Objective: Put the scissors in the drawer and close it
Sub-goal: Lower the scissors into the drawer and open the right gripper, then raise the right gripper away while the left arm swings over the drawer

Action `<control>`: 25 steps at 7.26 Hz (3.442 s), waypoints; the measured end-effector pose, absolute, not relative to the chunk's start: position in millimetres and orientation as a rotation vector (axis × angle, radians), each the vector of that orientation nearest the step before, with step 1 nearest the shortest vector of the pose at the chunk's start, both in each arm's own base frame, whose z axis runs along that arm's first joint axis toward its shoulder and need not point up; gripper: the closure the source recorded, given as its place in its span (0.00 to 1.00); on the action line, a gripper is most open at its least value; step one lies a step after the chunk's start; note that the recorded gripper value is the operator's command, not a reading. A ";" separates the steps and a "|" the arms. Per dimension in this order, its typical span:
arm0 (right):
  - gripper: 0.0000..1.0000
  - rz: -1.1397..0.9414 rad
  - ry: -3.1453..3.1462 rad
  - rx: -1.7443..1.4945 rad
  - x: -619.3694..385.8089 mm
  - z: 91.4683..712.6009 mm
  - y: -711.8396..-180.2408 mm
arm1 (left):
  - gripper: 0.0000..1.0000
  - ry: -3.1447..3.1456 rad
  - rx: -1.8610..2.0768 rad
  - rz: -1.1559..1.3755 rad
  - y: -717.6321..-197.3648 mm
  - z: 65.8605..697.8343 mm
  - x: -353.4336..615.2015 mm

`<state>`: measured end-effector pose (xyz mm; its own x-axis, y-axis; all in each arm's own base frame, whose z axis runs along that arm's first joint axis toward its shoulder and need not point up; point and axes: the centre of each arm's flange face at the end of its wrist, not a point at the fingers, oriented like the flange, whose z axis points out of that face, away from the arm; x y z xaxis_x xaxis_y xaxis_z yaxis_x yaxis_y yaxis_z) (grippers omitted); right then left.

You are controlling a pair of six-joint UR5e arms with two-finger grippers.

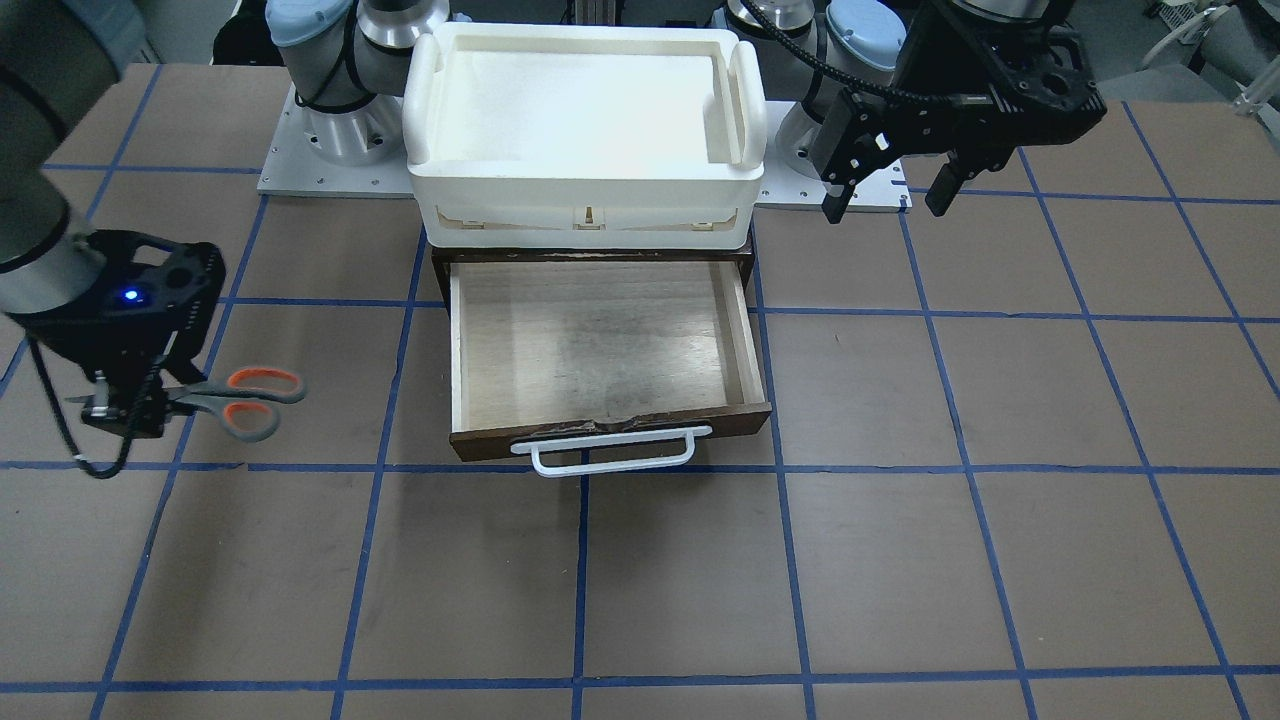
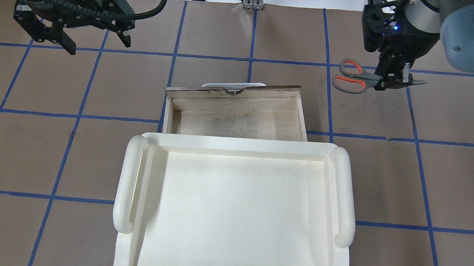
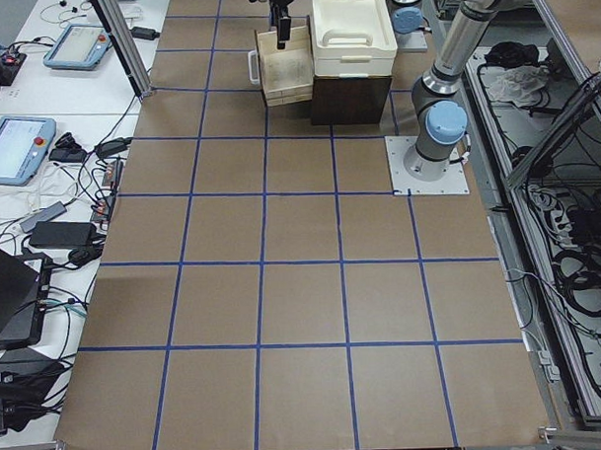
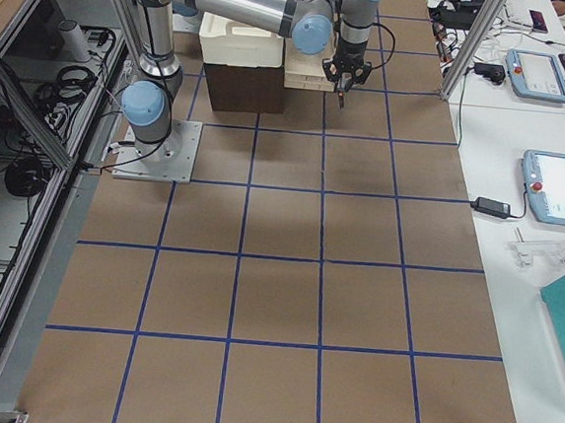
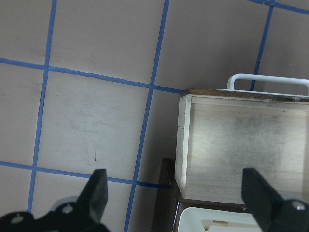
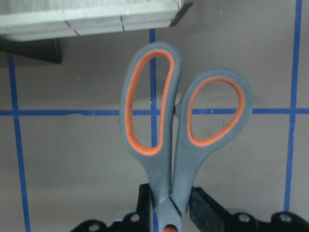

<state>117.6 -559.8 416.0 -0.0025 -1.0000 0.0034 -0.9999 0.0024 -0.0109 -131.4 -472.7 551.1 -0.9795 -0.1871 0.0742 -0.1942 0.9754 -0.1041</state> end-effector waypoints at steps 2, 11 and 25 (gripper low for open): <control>1.00 -0.008 2.224 -2.183 197.4 412.0 -537.7 | 0.00 -3.064 0.277 0.172 -472.8 550.8 -131.2; 1.00 0.067 2.119 -2.260 360.4 357.1 -481.5 | 0.00 -3.067 0.263 0.177 -472.3 552.0 -128.9; 0.00 -0.186 2.916 -0.920 328.7 420.9 -522.0 | 0.00 -3.042 0.184 0.339 -542.9 503.2 -157.9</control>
<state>328.7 -522.0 420.9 -0.8170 -0.5754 -0.0376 -0.5660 0.8126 -0.1389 -157.9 -542.9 503.2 -0.9900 -0.1104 0.0877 -0.1270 0.9684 -0.2147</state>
